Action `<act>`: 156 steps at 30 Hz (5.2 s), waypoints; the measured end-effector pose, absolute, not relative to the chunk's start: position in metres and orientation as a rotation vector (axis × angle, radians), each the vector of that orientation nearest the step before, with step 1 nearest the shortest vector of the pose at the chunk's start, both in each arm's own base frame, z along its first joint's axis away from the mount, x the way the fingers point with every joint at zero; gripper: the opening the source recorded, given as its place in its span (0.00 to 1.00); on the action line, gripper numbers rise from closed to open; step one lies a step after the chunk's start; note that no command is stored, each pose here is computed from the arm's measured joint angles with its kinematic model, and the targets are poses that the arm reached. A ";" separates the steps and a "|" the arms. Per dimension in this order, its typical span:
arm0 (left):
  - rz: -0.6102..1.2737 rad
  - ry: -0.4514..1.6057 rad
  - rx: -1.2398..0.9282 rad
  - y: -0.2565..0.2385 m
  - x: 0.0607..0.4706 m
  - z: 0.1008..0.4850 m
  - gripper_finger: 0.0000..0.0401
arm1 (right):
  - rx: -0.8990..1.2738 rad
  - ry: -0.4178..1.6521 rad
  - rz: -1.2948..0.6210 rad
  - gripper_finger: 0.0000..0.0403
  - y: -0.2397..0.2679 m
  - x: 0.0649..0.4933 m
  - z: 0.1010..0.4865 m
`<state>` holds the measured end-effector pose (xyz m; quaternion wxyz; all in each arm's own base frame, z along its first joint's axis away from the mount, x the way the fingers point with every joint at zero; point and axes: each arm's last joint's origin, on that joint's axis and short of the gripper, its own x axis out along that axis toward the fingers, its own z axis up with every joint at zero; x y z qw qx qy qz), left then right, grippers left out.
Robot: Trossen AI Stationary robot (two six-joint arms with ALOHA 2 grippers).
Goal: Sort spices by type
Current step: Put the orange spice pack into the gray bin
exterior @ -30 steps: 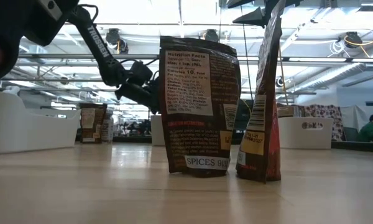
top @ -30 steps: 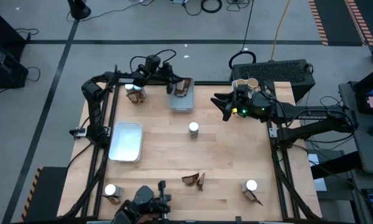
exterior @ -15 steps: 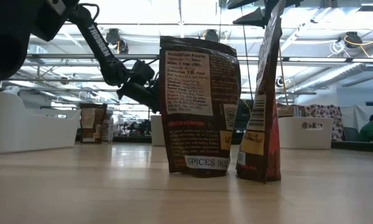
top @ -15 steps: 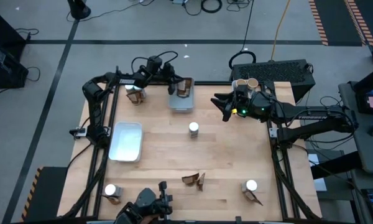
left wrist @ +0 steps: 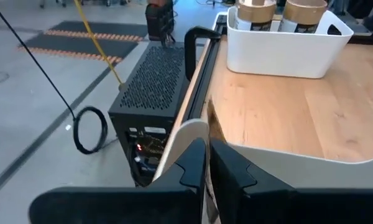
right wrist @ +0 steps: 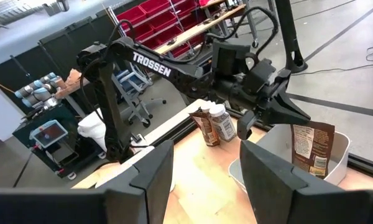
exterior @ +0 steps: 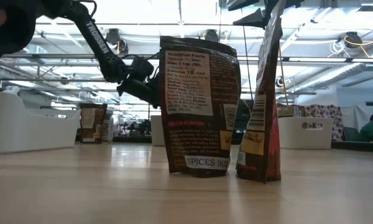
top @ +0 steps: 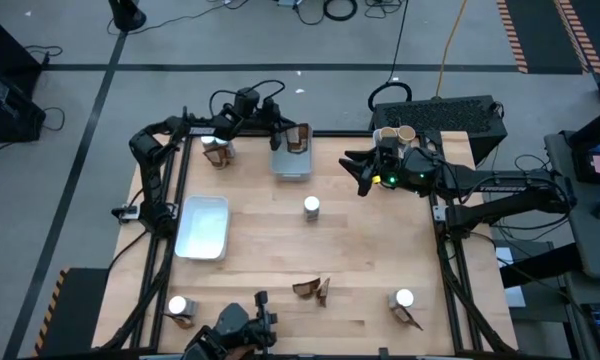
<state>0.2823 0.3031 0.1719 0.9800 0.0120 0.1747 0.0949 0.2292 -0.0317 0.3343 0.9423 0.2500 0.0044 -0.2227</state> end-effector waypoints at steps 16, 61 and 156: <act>0.208 0.364 0.032 0.303 0.282 0.173 0.07 | 0.505 0.013 -0.459 0.41 -0.032 0.229 0.334; -0.109 1.016 -0.426 0.080 0.207 0.304 0.53 | 0.390 0.052 -0.400 0.41 -0.030 0.230 0.334; -0.115 0.866 -0.210 -0.144 0.381 0.202 0.37 | 0.070 0.726 0.041 0.00 0.151 0.273 0.283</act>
